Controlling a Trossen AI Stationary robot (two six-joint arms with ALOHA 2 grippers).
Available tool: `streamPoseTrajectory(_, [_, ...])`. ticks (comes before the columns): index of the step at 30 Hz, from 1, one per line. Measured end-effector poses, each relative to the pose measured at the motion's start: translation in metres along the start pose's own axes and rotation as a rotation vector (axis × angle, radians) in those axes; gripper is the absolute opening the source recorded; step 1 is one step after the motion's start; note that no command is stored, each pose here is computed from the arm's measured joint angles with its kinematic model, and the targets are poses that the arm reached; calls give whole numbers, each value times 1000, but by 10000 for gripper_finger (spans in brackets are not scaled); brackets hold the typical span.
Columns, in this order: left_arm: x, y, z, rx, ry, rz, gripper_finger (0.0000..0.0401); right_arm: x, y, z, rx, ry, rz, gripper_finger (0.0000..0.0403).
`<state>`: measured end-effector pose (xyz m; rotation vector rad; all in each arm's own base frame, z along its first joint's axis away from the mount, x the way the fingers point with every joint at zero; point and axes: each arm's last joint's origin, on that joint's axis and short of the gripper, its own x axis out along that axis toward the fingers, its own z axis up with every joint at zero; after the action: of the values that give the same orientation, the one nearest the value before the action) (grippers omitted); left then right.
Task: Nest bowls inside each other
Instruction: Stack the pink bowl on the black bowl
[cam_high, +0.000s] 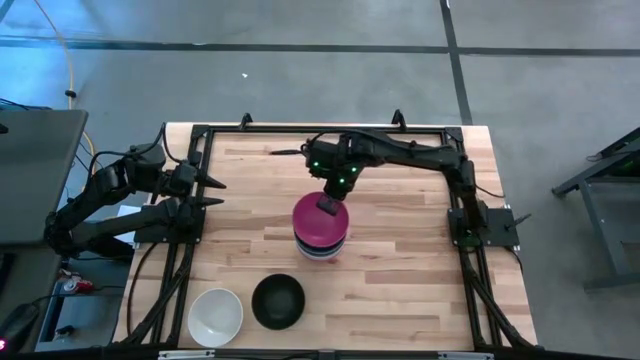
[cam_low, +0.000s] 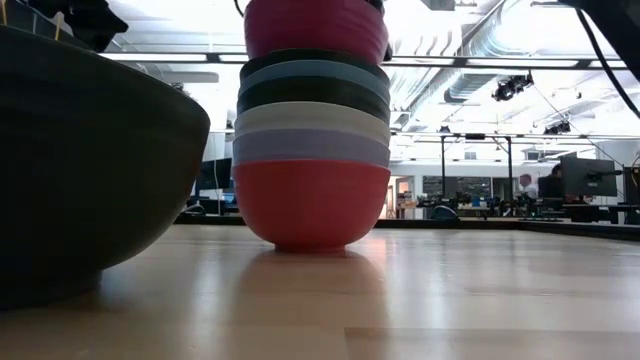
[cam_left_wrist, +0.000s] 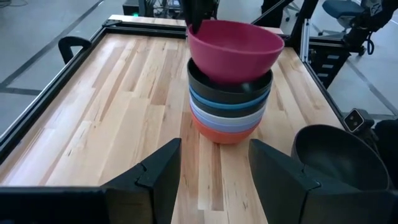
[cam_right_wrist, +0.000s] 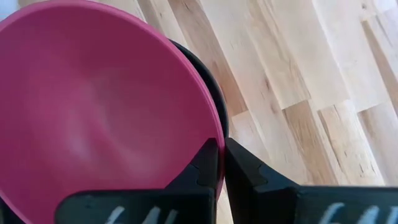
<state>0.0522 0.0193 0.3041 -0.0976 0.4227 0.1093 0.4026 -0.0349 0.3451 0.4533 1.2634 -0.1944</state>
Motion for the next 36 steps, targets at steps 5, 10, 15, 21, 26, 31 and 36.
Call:
streamPoseTrajectory(5, [0, 0, 0, -3, 1, -1, 174, 10, 0, 2, -14, 26, -5, 0])
streamPoseTrajectory(10, [0, 0, -1, -6, 13, -3, 174, 12, -1, 1, -11, 49, -8, 0])
streamPoseTrajectory(15, [0, 0, -3, -13, 28, -5, 174, 12, -1, 1, -9, 46, -18, 0])
streamPoseTrajectory(21, [0, 0, -3, -14, 28, -5, 174, 18, -2, 2, -6, 66, -26, 0])
streamPoseTrajectory(26, [0, 0, -3, -16, 28, -5, 174, 30, -2, 5, -9, 94, -34, 0])
streamPoseTrajectory(31, [0, -1, -3, -16, 29, -6, 174, 35, -3, 6, -24, 111, -31, 0])
streamPoseTrajectory(36, [0, -1, -3, -15, 30, -7, 174, 36, -3, 7, -28, 102, -32, 0])
